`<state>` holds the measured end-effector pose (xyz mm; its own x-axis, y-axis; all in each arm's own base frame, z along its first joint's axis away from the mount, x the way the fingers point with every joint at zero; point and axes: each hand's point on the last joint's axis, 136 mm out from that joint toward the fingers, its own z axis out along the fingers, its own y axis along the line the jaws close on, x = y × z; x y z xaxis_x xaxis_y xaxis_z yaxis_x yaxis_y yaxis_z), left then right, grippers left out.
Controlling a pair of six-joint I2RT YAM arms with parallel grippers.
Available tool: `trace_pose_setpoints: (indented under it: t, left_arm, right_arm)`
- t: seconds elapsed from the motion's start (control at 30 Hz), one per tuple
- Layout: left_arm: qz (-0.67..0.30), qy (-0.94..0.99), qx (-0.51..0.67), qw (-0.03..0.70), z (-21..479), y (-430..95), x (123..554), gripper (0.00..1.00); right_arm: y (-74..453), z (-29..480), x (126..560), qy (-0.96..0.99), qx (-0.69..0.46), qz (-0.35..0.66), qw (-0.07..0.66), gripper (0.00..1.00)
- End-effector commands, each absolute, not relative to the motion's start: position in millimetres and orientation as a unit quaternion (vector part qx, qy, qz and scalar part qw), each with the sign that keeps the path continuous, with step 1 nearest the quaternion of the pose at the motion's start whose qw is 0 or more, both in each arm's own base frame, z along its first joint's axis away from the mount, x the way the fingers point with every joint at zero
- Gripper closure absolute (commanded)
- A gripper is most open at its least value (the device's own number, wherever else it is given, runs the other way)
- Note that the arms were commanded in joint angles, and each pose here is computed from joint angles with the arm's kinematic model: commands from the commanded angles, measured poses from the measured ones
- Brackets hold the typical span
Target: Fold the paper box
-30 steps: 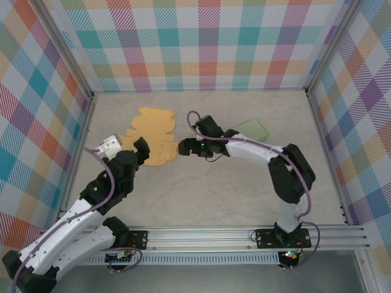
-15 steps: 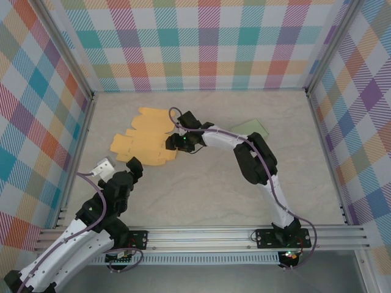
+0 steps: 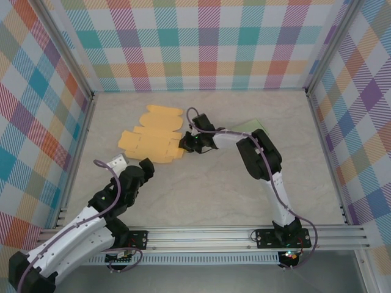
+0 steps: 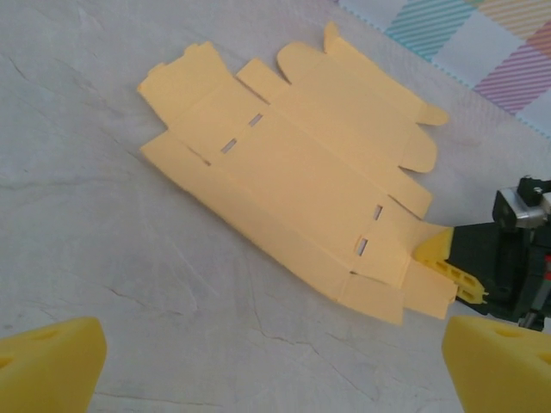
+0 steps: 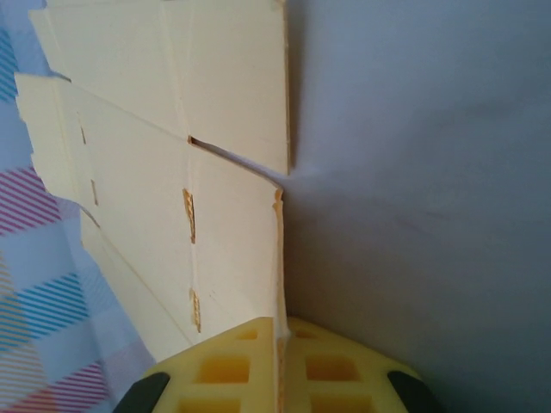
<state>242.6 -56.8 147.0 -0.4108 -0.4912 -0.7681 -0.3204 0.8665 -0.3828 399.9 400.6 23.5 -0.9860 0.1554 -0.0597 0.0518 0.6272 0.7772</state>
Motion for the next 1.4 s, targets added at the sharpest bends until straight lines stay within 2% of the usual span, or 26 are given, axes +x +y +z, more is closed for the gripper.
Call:
trace_pose_setpoints:
  t: [0.0,0.23,0.6,0.8,0.93,1.0,1.1,1.23,1.3,1.33,1.37]
  left_arm:
    - [-0.154,0.825,-0.255,0.481,148.1,-80.1,258.0,0.0]
    - [-0.285,0.782,-0.312,0.459,132.0,-115.5,291.7,0.0]
    - [-0.296,0.79,-0.349,0.409,97.2,-139.0,335.7,0.0]
    - [-0.279,0.791,-0.358,0.41,87.0,-137.2,356.4,0.03]
    - [-0.258,0.791,-0.364,0.418,82.8,-129.3,367.6,0.31]
    - [-0.246,0.796,-0.366,0.415,79.0,-126.6,371.9,0.4]
    - [-0.237,0.801,-0.364,0.412,74.6,-124.8,375.0,0.6]
    - [-0.213,0.81,-0.357,0.414,75.0,-119.2,376.1,0.72]
    - [-0.202,0.814,-0.35,0.417,76.9,-116.2,375.6,0.85]
    - [-0.196,0.817,-0.344,0.42,80.5,-114.3,376.0,0.94]
    - [-0.186,0.822,-0.335,0.421,84.0,-113.0,375.9,1.0]
  right_arm:
    - [390.5,56.4,412.0,0.848,0.13,0.509,0.074,1.0]
    - [366.1,57.1,394.5,0.814,0.198,0.541,0.069,1.0]
    - [359.7,72.0,379.4,0.796,0.205,0.564,0.074,1.0]
    - [361.4,74.5,370.2,0.796,0.198,0.568,0.067,1.0]
    - [364.4,74.8,364.0,0.797,0.192,0.568,0.063,1.0]
    - [366.5,76.0,361.3,0.797,0.188,0.571,0.06,1.0]
    - [367.2,77.7,359.1,0.797,0.183,0.572,0.059,1.0]
    - [366.1,79.5,357.2,0.798,0.179,0.572,0.061,1.0]
    - [366.2,80.9,356.6,0.8,0.174,0.571,0.061,1.0]
    - [366.5,82.4,356.0,0.801,0.168,0.571,0.063,0.98]
    - [366.4,83.4,354.7,0.803,0.161,0.57,0.065,0.91]
